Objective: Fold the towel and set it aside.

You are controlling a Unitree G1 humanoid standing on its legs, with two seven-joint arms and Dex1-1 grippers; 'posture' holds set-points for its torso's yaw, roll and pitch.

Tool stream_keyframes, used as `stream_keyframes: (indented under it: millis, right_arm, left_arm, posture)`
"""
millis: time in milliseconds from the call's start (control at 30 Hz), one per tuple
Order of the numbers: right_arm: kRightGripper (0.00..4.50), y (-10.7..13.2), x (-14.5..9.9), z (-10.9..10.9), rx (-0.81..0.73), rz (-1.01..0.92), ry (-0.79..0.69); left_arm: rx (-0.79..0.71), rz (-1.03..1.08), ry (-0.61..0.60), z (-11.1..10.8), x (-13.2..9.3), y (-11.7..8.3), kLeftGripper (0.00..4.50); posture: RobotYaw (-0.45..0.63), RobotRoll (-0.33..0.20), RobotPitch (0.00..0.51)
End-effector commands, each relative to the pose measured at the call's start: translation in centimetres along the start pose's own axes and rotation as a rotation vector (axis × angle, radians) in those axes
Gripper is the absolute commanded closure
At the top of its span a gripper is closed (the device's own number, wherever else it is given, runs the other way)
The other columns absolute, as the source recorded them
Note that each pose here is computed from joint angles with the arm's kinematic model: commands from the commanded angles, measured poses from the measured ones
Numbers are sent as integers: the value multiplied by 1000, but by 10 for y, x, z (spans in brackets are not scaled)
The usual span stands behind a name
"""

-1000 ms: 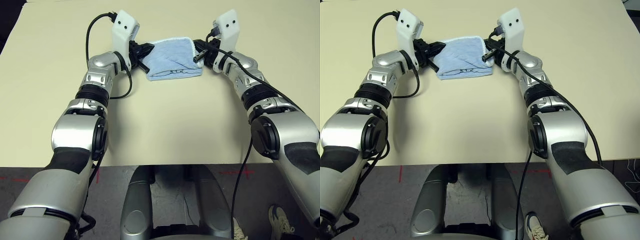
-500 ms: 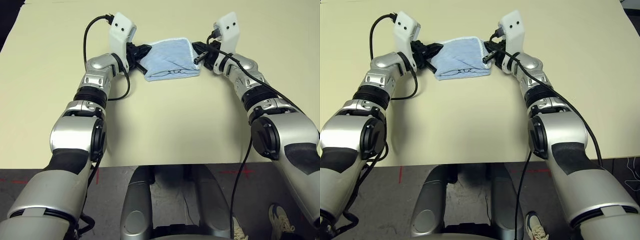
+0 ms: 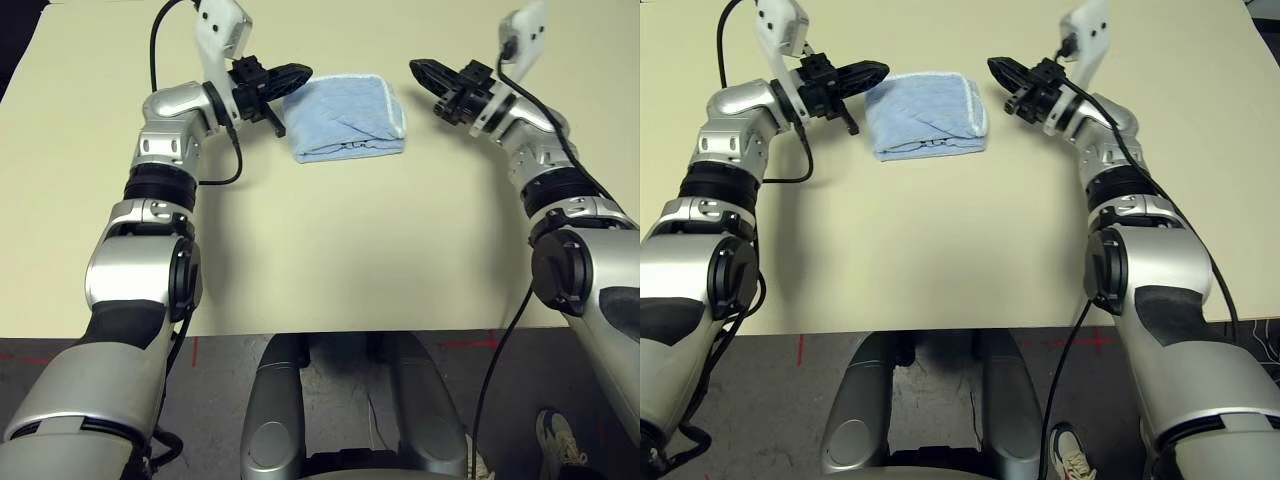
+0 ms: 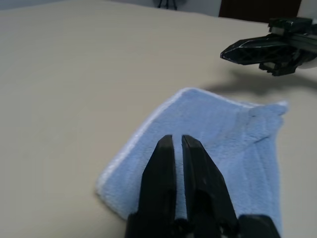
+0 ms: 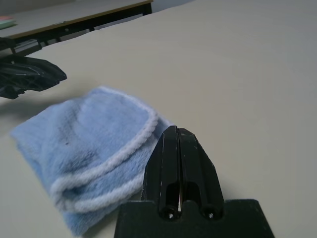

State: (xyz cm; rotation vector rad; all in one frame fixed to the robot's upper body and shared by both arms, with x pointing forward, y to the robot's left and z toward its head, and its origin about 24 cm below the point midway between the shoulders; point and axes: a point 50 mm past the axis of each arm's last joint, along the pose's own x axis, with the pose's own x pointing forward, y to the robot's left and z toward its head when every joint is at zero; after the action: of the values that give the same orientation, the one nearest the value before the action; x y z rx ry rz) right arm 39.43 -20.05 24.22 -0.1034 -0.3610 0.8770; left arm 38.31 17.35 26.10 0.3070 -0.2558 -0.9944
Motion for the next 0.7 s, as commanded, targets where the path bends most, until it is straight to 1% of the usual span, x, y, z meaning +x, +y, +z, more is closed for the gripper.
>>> stream_keyframes:
  millis: [33, 67, 167, 200, 267, 333, 500, 567, 633, 667, 700]
  right_arm:
    - [4500, 0, -20, -3, 11, 83, -7]
    - [4500, 1, -25, -4, 6, 111, 3]
    - [4500, 5, -38, -10, -19, 206, 65]
    - [4500, 7, -42, -13, -31, 230, 89]
    - [3995, 9, -46, -16, -40, 252, 116]
    - [3487, 10, -49, -17, -59, 273, 140]
    - [1672, 13, -50, -20, -85, 327, 181]
    - [1007, 13, -50, -21, -66, 333, 192]
    - [184, 11, -49, -22, -3, 307, 193]
    - [45, 9, -49, -23, 47, 280, 192]
    - [45, 7, -47, -24, 138, 233, 178]
  left_arm:
    - [10, -62, -1, 1, -8, -11, 2753]
    - [14, -75, 4, 0, -11, -14, 2423]
    - [34, -115, 20, -5, -19, -24, 1206]
    - [39, -121, 26, -7, -21, -27, 928]
    - [46, -140, 44, -11, -26, -31, 71]
    - [54, -147, 58, -14, -30, -34, 0]
    - [102, -182, 70, -17, -34, -39, 0]
    - [112, -189, 72, -17, -34, -40, 0]
    - [123, -196, 75, -17, -35, -41, 0]
    - [129, -200, 77, -17, -36, -41, 0]
    - [134, -204, 79, -17, -37, -41, 0]
  posture:
    - [26, 0, 295]
    - [25, 0, 294]
    - [23, 0, 291]
    - [22, 0, 292]
    - [20, 0, 292]
    - [18, 0, 293]
    - [22, 0, 295]
    - [25, 0, 294]
    - [27, 0, 295]
    - [28, 0, 295]
    - [28, 0, 295]
